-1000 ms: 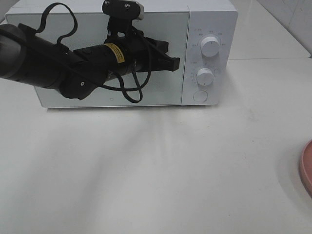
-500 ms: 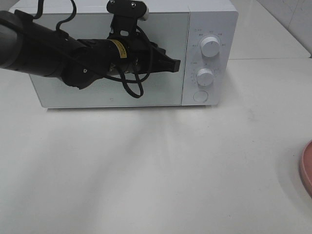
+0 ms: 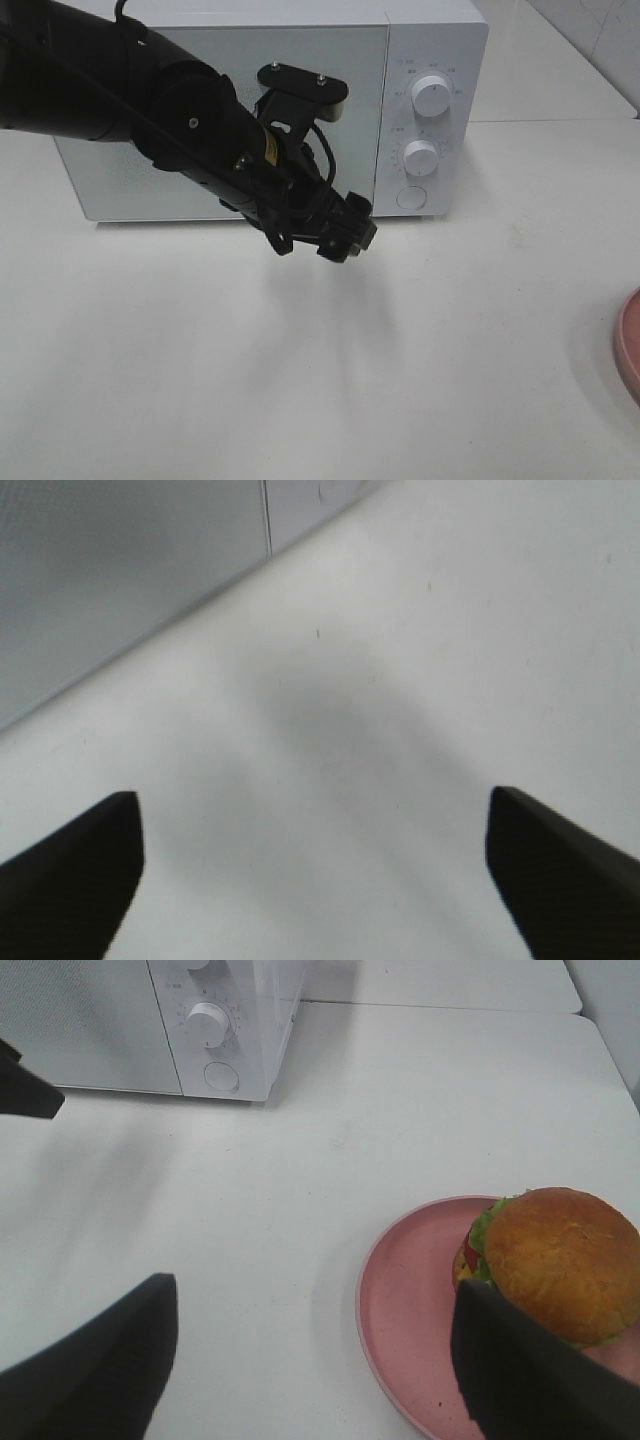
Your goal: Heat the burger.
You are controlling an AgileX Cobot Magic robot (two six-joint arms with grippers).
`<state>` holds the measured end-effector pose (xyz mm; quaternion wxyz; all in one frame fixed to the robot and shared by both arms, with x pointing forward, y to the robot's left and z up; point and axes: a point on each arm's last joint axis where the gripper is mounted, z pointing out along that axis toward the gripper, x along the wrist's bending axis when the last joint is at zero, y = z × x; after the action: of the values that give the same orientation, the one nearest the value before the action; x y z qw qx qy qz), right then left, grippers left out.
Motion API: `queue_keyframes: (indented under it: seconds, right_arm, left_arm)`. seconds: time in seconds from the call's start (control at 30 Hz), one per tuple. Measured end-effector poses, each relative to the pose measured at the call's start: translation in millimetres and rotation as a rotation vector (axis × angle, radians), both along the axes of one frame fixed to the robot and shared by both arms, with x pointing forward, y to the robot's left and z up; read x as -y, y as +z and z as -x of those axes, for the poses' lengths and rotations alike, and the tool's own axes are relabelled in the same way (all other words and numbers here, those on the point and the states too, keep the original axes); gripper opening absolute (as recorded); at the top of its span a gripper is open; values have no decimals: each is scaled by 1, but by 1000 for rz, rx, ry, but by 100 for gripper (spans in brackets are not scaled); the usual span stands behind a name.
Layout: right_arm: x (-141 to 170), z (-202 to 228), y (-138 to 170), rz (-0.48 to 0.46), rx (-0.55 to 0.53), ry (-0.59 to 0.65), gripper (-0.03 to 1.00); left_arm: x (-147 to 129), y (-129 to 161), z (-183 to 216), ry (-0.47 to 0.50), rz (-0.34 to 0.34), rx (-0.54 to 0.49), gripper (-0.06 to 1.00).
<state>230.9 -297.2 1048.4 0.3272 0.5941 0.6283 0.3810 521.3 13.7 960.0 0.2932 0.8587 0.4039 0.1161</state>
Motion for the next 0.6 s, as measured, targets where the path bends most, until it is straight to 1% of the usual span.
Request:
queue_keyframes:
  seconds: [0.03, 0.07, 0.1, 0.13, 0.17, 0.2, 0.23, 0.27, 0.3, 0.33, 0.37, 0.4, 0.43, 0.47, 0.5, 0.53, 0.57, 0.6]
  right_arm:
    - [0, 0, 0, 0, 0, 0, 75]
    - [0, 0, 0, 0, 0, 0, 75]
    - [0, 0, 0, 0, 0, 0, 75]
    - [0, 0, 0, 0, 0, 0, 75]
    - [0, 0, 0, 0, 0, 0, 75]
    - [0, 0, 0, 0, 0, 0, 75]
    - [0, 0, 0, 0, 0, 0, 75]
    - [0, 0, 0, 0, 0, 0, 75]
    - [0, 0, 0, 0, 0, 0, 75]
    - [0, 0, 0, 0, 0, 0, 75]
    - [0, 0, 0, 0, 0, 0, 75]
    - [0, 0, 0, 0, 0, 0, 75]
    - [0, 0, 0, 0, 0, 0, 75]
    - [0, 0, 0, 0, 0, 0, 75]
    - [0, 0, 0, 0, 0, 0, 75]
    - [0, 0, 0, 0, 0, 0, 75]
    - [0, 0, 0, 0, 0, 0, 75]
    - [0, 0, 0, 0, 0, 0, 75]
  left_arm:
    - [-4, 0, 4, 5, -45, -40, 92]
    - [-4, 0, 4, 5, -45, -40, 92]
    - [-10, 2, 9, 13, -93, -87, 96]
    - [-10, 2, 9, 13, -93, -87, 96]
    - [-13, 4, 11, 16, -120, -111, 97]
    - [-19, 6, 17, 21, -170, -154, 98]
    - [-19, 6, 17, 21, -170, -154, 98]
    - [-22, 8, 19, 25, -191, -175, 98]
    - [-29, 11, 25, 31, -250, -227, 98]
    - [-29, 11, 25, 31, -250, -227, 98]
    - [-35, 12, 30, 38, -303, -274, 98]
    - [-38, 13, 31, 45, -319, -293, 98]
    - [-38, 13, 31, 45, -319, -293, 98]
    - [-45, 16, 32, 68, -341, -339, 98]
    - [-45, 16, 32, 68, -341, -339, 98]
    - [-49, 18, 32, 82, -341, -359, 98]
    - [-59, 24, 30, 117, -338, -391, 98]
    - [-59, 24, 30, 117, -338, -391, 98]
